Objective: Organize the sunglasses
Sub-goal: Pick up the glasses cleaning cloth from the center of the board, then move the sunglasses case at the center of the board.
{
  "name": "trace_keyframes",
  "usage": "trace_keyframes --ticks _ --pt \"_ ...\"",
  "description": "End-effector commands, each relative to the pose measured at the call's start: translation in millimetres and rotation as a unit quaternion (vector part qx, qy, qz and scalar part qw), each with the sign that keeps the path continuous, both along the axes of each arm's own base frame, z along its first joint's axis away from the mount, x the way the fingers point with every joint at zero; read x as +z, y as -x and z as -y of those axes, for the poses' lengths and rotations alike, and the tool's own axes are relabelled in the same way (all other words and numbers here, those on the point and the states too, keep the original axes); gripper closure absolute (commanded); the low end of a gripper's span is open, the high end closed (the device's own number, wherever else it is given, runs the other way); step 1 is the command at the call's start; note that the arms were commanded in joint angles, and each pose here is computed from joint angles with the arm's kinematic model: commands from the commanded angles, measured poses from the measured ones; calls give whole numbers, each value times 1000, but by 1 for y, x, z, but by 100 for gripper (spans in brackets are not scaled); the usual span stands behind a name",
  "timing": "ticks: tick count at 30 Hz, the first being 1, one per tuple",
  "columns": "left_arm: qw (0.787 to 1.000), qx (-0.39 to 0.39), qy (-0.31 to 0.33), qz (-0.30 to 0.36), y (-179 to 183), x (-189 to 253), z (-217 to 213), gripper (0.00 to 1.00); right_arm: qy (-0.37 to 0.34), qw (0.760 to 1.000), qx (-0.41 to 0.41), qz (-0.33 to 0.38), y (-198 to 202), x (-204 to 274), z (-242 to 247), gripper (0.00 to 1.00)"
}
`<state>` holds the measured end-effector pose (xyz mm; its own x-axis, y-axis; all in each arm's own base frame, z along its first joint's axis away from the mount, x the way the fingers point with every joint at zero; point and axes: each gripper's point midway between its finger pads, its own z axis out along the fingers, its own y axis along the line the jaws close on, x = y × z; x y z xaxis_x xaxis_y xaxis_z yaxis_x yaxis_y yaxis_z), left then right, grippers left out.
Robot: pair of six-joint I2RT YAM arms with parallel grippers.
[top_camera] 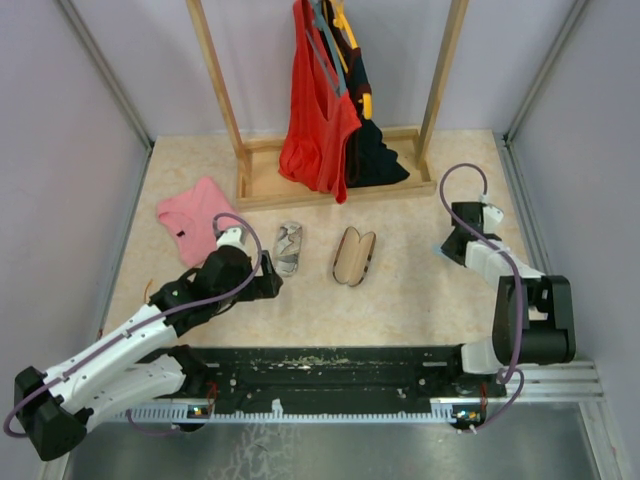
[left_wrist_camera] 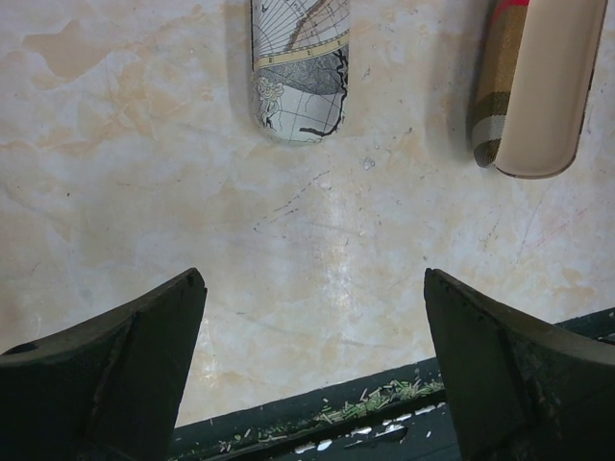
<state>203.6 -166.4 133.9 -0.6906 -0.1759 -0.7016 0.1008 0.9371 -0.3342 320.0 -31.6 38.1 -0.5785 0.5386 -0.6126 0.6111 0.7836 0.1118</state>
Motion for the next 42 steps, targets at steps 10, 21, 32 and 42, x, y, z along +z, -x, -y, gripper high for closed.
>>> trace_keyframes --ticks 10,21,32,42 --pt "998 -61 20 -22 6 -8 25 3 6 992 18 124 -12 85 1 100" --pt "994 -100 32 -24 13 -11 42 8 -25 967 190 169 6 157 -73 100" --pt "998 -51 26 16 3 4 23 8 -98 818 515 237 95 209 -240 100" --pt "999 -20 31 36 -2 9 13 9 -212 651 709 169 205 171 -333 100"
